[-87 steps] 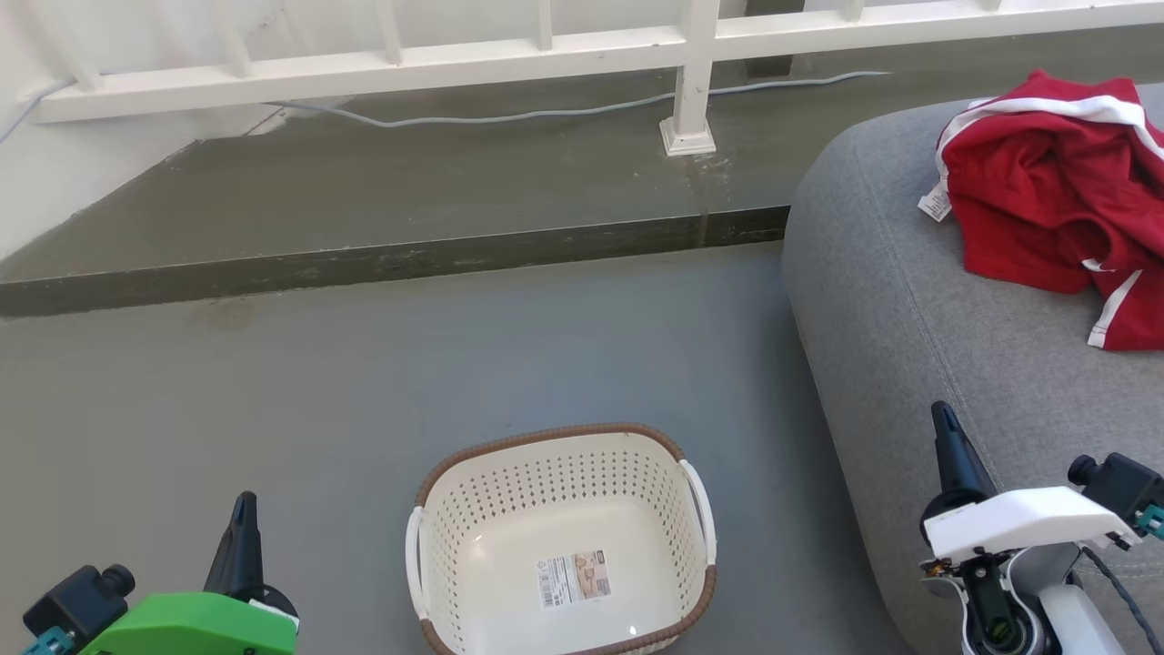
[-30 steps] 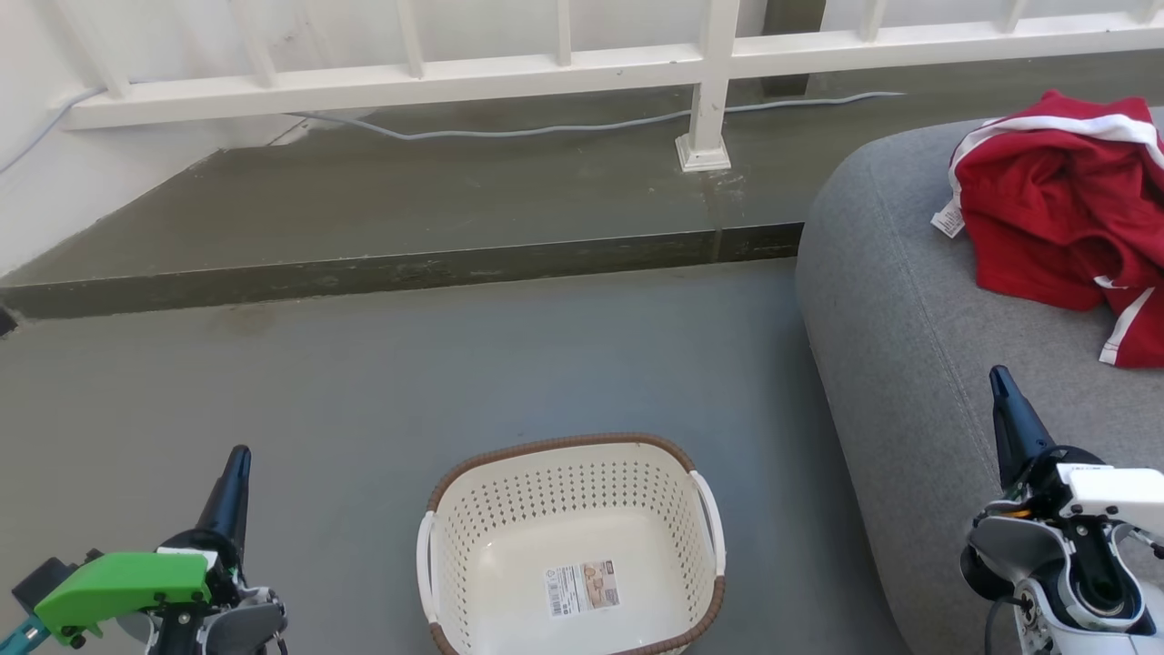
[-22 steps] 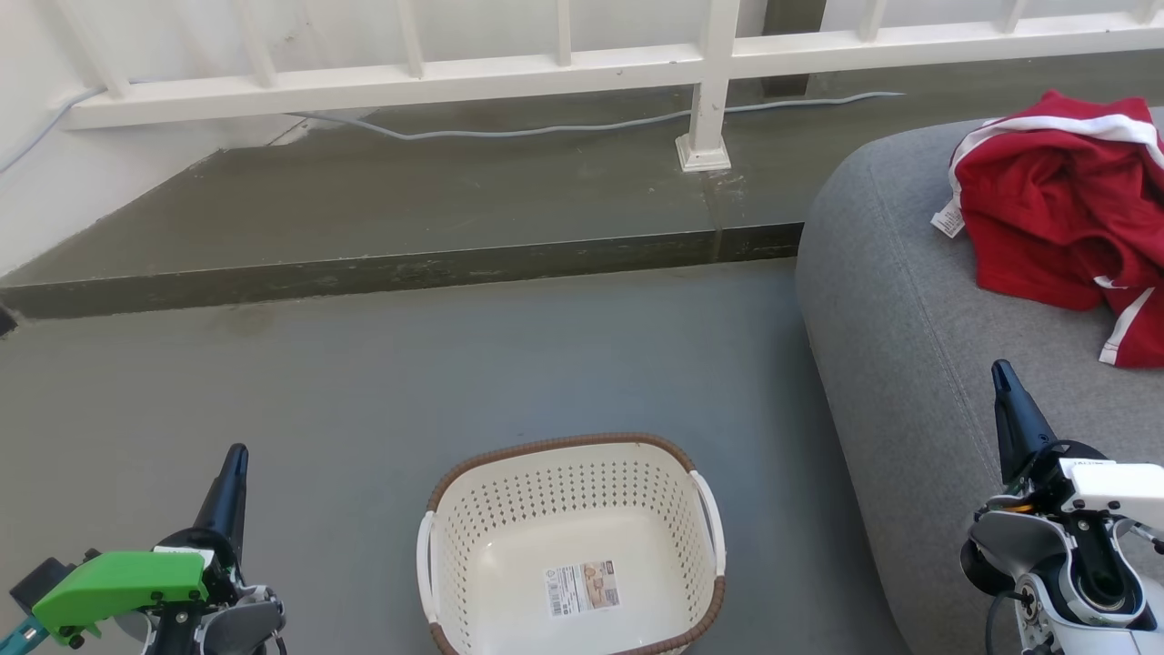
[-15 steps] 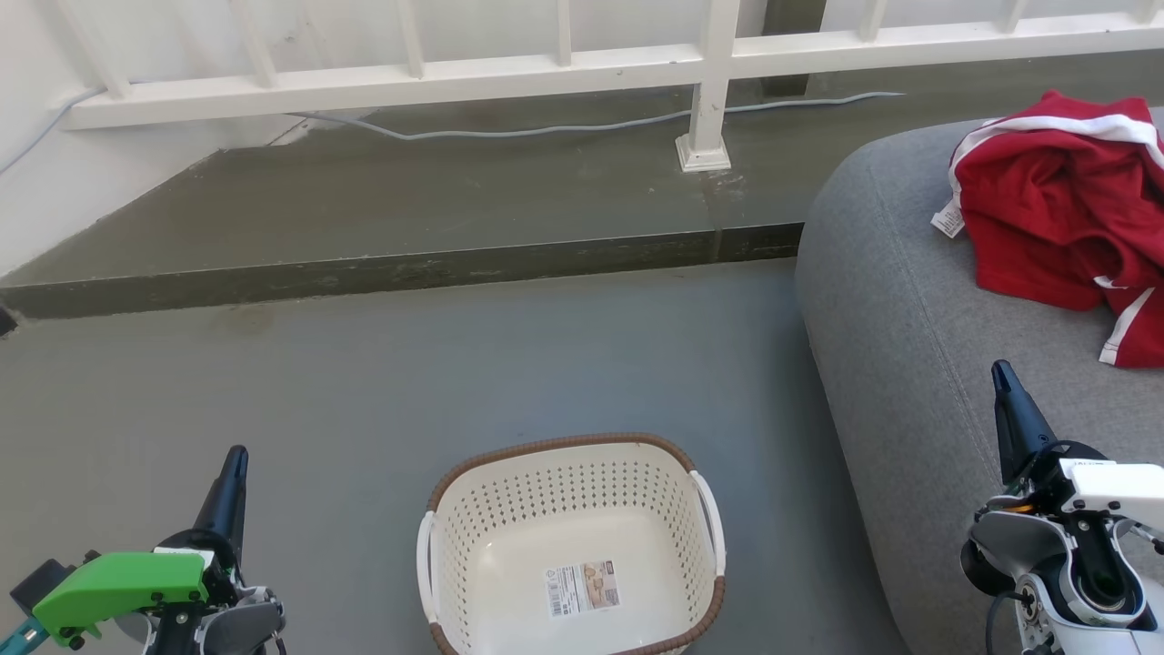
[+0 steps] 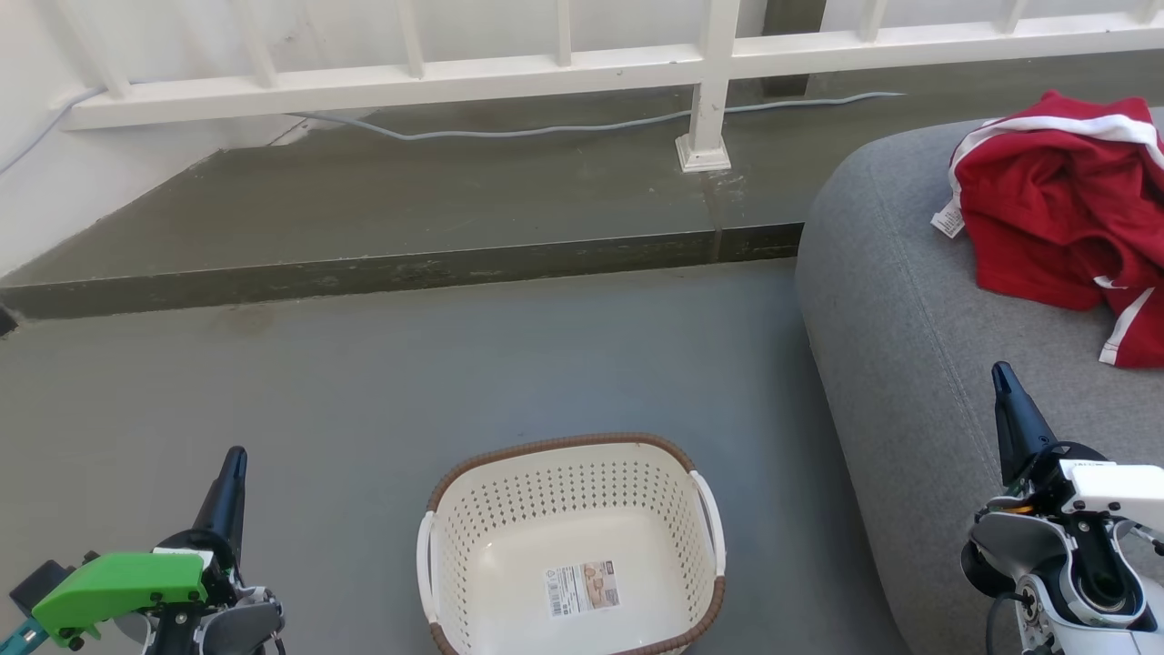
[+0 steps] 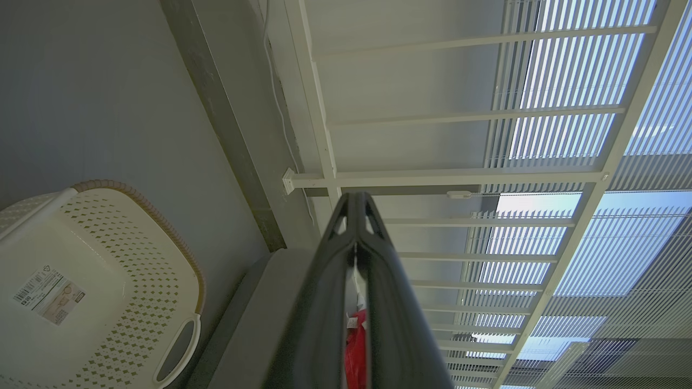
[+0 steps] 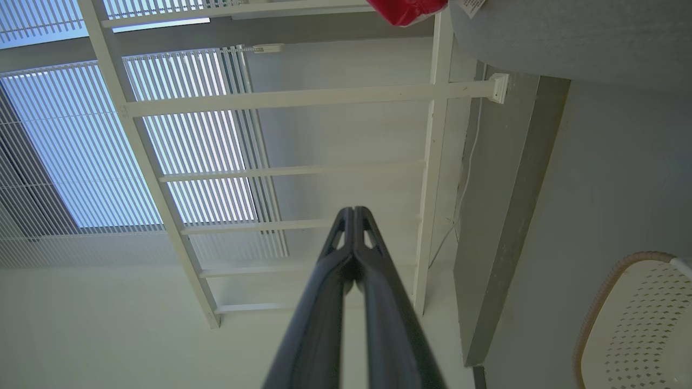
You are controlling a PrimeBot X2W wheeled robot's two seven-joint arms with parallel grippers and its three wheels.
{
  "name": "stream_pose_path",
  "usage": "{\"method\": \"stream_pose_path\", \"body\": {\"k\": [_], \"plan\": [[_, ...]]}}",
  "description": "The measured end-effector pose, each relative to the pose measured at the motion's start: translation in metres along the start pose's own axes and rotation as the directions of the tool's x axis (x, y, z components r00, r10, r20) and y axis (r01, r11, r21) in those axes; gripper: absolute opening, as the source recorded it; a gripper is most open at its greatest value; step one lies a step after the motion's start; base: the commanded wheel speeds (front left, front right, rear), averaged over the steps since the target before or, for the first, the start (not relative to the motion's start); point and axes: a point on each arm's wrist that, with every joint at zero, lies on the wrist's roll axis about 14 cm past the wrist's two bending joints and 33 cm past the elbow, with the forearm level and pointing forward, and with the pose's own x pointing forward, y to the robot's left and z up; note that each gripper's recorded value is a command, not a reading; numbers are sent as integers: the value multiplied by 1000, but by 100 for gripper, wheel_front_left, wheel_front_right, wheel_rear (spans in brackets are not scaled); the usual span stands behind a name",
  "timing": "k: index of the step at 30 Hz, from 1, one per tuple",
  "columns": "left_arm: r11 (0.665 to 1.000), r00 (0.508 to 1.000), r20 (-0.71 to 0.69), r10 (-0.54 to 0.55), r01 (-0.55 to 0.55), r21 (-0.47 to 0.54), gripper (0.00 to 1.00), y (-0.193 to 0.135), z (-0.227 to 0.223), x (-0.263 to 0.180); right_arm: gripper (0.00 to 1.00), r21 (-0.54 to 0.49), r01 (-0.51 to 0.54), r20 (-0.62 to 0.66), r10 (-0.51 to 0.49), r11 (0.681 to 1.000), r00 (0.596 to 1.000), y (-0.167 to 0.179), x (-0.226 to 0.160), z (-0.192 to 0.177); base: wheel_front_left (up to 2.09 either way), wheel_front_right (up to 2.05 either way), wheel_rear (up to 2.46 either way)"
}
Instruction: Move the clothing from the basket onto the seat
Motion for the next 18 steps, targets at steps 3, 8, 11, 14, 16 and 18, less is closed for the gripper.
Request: {"method": "stream_pose_path", "body": {"k": [3,8,11,14,16,18], "plan": [[1000,1000,0,1,-1,0,0,0,0,0,0,0,1,0,-1,1000,1000,0,0,0,0,0,0],[1000,1000,1,1,-1,-1,0,0,0,0,0,0,1,1,-1,1000,1000,0,0,0,0,0,0],[1000,1000,1,1,-1,-1,0,0,0,0,0,0,2,1,-2,1000,1000,0,0,0,0,0,0],[1000,1000,1,2,-2,-1,0,1,0,0,0,0,3,2,-3,1000,1000,-1,0,1,0,0,0],[1000,1000,2,2,-2,-1,0,1,0,0,0,1,4,2,-4,1000,1000,-1,0,1,0,0,0],[1000,1000,2,-4,4,-1,0,0,1,0,0,1,4,3,-4,1000,1000,-1,0,1,0,0,0]]}}
